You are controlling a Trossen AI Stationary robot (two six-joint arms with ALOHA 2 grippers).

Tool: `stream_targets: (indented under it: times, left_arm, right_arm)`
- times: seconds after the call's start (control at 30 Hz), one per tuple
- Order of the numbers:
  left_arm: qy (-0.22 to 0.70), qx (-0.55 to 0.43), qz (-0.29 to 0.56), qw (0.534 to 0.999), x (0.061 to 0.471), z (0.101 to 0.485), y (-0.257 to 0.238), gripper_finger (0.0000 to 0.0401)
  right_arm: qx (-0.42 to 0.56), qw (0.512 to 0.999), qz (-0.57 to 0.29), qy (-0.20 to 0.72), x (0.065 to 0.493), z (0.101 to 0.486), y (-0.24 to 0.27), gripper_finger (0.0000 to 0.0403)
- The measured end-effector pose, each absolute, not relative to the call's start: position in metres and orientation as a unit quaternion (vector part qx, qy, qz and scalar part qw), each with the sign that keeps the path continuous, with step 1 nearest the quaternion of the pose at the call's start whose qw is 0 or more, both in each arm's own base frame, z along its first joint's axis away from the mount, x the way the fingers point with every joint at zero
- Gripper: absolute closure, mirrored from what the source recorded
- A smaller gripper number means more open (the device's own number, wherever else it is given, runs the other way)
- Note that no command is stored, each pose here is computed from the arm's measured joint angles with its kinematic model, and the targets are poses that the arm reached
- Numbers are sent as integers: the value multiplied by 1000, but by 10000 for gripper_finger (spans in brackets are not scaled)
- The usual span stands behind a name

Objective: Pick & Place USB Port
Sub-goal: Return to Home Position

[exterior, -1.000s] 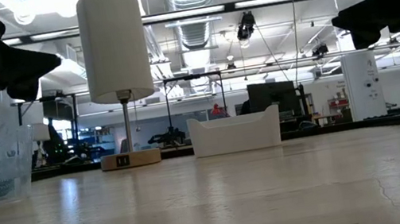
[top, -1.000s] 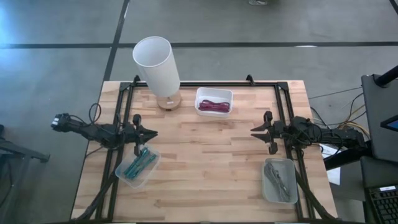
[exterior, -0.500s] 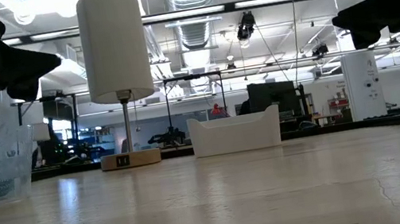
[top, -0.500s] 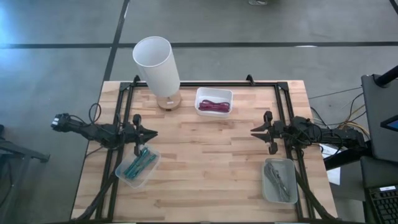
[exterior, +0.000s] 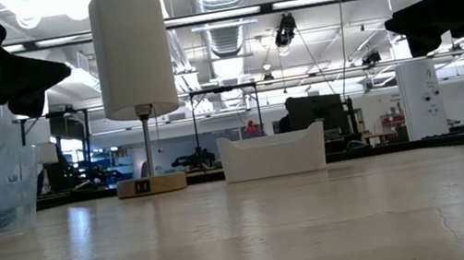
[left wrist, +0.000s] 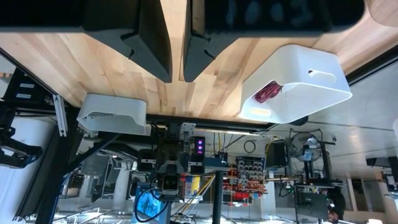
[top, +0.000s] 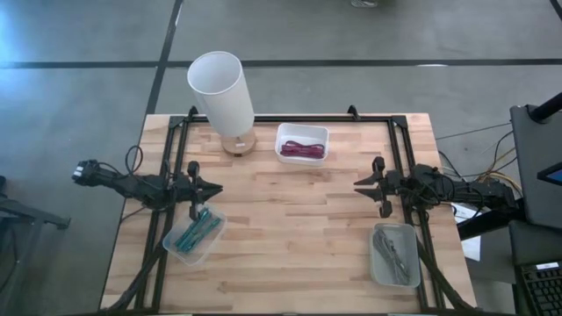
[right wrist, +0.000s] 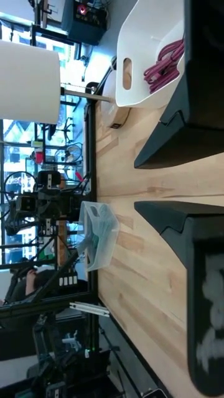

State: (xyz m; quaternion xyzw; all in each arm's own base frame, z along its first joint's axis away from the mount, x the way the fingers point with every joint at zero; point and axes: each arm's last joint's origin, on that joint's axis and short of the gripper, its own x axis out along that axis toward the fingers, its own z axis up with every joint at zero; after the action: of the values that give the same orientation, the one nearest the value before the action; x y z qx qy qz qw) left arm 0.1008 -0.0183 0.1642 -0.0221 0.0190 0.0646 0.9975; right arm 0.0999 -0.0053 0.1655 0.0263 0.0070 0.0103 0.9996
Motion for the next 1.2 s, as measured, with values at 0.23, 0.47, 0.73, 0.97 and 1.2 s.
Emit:
stream_targets:
  times: [0.23,0.47,0.73,0.97,1.2]
  left_arm:
    - [19,-22,65,997,101,164,-18,355]
    - [19,-22,64,997,101,164,-18,355]
    - [19,-22,65,997,101,164,-18,355]
    - [19,-22,65,997,101,164,-18,355]
    - [19,-22,65,997,101,164,-18,355]
  right_arm:
    - [26,1000,10,7,100,165,-5,326]
    - [26,1000,10,7,100,165,-5,335]
    - [26,1000,10,7,100,165,-5,322]
    - [26,1000,10,7,100,165,-5,313]
    - [26,1000,10,7,100,165,-5,318]
